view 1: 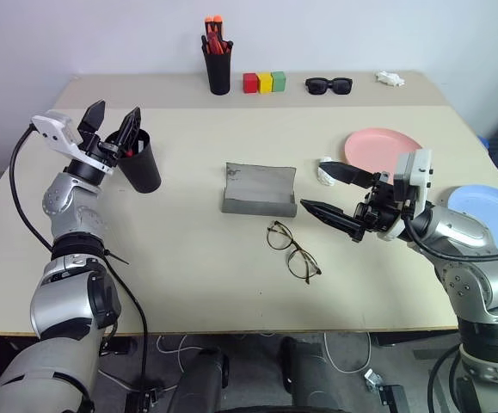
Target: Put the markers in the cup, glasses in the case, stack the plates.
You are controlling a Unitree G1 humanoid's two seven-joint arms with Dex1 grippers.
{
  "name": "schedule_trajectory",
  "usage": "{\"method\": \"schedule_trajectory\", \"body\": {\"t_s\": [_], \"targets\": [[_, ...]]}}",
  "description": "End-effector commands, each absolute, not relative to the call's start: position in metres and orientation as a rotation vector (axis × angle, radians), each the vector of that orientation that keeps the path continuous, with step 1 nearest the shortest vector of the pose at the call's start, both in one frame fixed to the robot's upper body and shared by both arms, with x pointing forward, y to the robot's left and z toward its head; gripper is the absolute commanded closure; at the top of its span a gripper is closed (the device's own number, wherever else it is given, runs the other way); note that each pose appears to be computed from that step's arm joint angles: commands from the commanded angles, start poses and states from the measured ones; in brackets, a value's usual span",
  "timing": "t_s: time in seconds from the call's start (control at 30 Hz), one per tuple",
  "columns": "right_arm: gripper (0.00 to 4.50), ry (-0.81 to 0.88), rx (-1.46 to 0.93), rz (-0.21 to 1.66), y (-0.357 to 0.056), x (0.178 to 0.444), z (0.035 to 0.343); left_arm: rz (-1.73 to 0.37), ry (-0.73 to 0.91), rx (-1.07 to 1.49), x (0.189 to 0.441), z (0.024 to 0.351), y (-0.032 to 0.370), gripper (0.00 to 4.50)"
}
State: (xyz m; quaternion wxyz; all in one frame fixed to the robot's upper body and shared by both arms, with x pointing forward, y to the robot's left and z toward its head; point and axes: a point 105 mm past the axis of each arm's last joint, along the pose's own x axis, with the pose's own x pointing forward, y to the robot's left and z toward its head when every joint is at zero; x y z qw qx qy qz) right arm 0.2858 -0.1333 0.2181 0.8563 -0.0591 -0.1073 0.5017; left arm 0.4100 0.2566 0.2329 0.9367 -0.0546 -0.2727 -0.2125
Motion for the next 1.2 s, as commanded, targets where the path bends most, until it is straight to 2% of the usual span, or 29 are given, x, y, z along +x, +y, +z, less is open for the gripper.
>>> {"method": "schedule_trajectory", "body": {"t_s": [0.03,0.13,0.2,0.3,0.47,0.6,0.73,0.83,0.97,1.07,1.2], "targets": [[0.45,-0.27,-0.146,1.045,-0.136,0.284,0.228,-0.68,-0.53,-0.126,0.403,0.243,0.22,0.08],[0.45,-0.266,-0.141,1.044,-0.137,0.285,0.226,-1.097,-0.393,-0.172,0.378,0.243,0.145,0.08],[0.45,-0.265,-0.14,1.043,-0.138,0.285,0.226,-1.222,-0.32,-0.184,0.365,0.24,0.12,0.08],[0.45,-0.258,-0.141,1.034,-0.141,0.286,0.223,-1.397,-0.172,-0.035,0.352,0.217,0.077,0.08],[0.45,-0.258,-0.153,1.017,-0.142,0.286,0.221,-1.379,0.021,0.251,0.371,0.166,0.056,0.08],[0.45,-0.253,-0.167,0.994,-0.143,0.281,0.217,-1.305,0.076,0.313,0.389,0.151,0.053,0.08],[0.45,-0.252,-0.171,0.968,-0.146,0.277,0.216,-1.322,0.147,0.355,0.391,0.138,0.054,0.08],[0.45,-0.254,-0.174,0.959,-0.147,0.276,0.216,-1.371,0.186,0.37,0.387,0.132,0.054,0.95],[0.45,-0.26,-0.177,0.952,-0.147,0.277,0.217,-1.399,0.258,0.387,0.385,0.126,0.057,2.95],[0.45,-0.263,-0.178,0.952,-0.147,0.278,0.217,-1.371,0.228,0.39,0.39,0.133,0.057,4.45],[0.45,-0.264,-0.176,0.954,-0.145,0.279,0.217,-1.325,0.206,0.393,0.397,0.146,0.069,4.45]]}}
